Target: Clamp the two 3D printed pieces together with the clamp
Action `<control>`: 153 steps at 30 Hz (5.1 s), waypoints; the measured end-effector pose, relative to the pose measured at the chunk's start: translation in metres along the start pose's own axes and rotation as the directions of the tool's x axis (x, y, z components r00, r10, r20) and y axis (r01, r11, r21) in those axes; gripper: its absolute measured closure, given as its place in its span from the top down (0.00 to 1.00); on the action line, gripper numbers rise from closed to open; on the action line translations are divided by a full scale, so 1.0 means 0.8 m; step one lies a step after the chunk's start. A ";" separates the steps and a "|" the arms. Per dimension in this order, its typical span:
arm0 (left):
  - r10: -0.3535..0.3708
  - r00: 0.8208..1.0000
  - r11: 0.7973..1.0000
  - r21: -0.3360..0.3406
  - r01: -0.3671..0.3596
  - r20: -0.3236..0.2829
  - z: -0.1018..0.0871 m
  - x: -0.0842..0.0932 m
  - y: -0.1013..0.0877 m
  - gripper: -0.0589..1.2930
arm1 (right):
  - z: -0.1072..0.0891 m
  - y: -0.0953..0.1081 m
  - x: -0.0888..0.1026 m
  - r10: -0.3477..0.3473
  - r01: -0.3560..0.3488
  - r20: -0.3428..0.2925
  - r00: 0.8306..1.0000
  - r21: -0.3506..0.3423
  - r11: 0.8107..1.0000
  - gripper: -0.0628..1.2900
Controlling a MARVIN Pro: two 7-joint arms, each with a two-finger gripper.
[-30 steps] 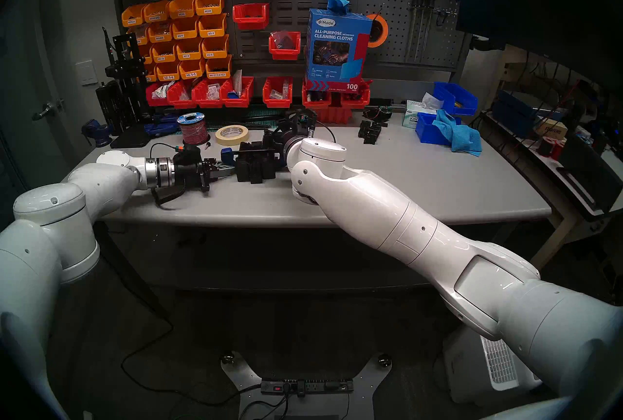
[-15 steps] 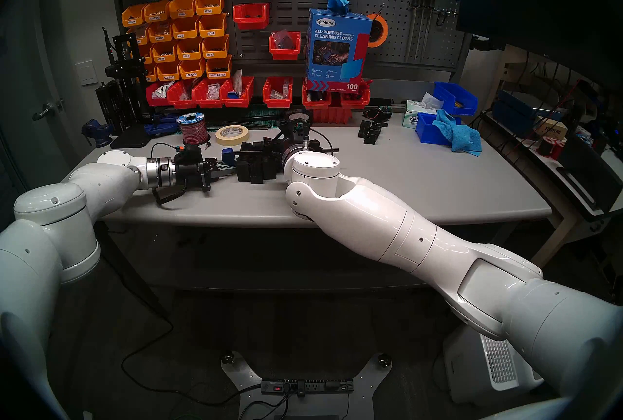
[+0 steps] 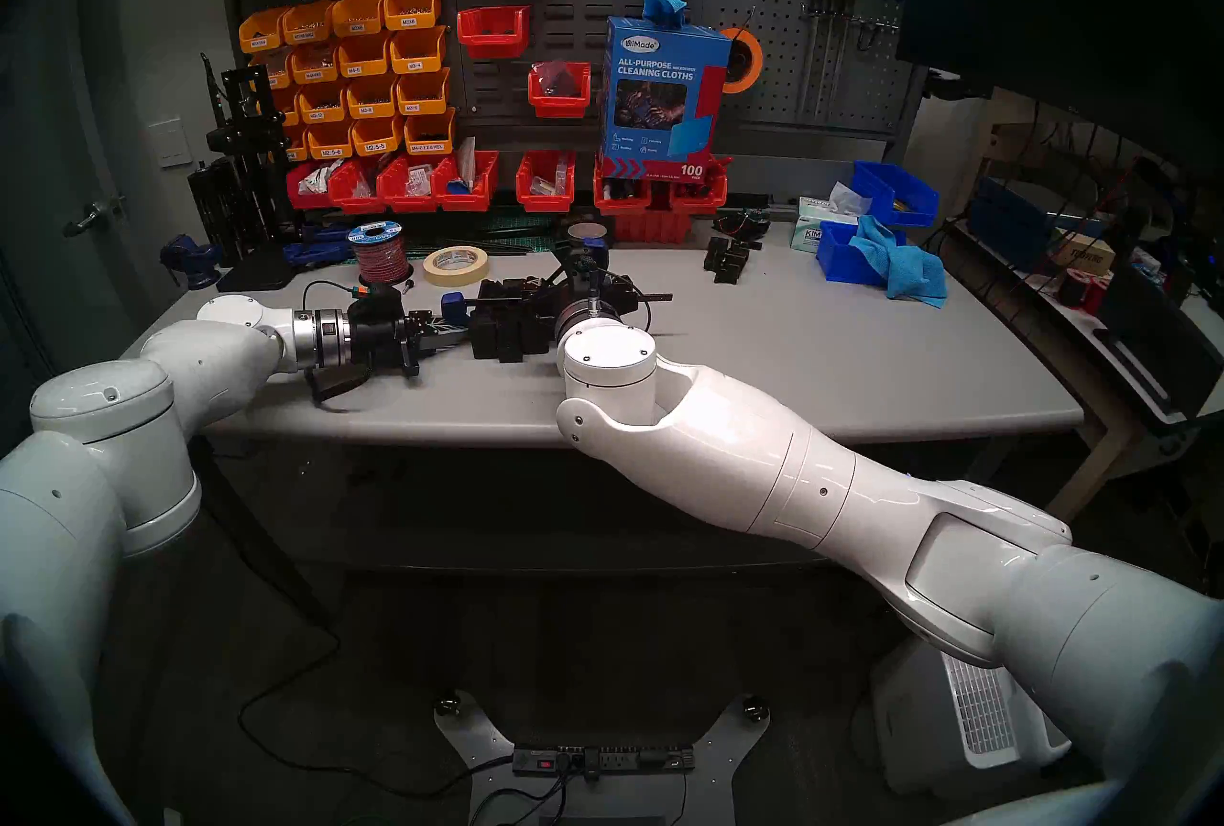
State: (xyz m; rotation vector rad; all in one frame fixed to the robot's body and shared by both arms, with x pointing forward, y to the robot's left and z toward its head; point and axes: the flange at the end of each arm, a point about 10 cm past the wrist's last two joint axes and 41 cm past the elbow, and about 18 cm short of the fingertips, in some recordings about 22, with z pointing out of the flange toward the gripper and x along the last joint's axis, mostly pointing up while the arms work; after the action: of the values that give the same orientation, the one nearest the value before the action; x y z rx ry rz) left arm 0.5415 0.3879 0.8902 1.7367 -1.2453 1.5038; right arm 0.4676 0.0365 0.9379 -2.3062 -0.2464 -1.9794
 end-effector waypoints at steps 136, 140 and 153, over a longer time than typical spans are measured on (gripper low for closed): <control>0.050 0.996 0.997 -0.050 -0.054 -0.077 0.055 0.017 0.013 0.03 | -0.034 0.102 0.082 -0.134 0.012 -0.259 0.957 -0.425 0.905 0.98; 0.051 0.996 0.997 -0.049 -0.054 -0.077 0.055 0.017 0.013 0.03 | -0.037 0.100 0.079 -0.135 0.016 -0.254 0.958 -0.423 0.906 0.98; 0.048 0.997 0.998 -0.033 -0.051 -0.059 0.038 0.014 0.008 0.03 | -0.043 0.097 0.072 -0.137 0.024 -0.244 0.960 -0.416 0.909 0.98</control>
State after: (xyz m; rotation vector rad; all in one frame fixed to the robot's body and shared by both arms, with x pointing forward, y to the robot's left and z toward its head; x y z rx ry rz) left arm 0.5498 0.3560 0.8927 1.6393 -1.2856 1.5410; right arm 0.4570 -0.0423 1.0030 -2.2290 0.1117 -2.5664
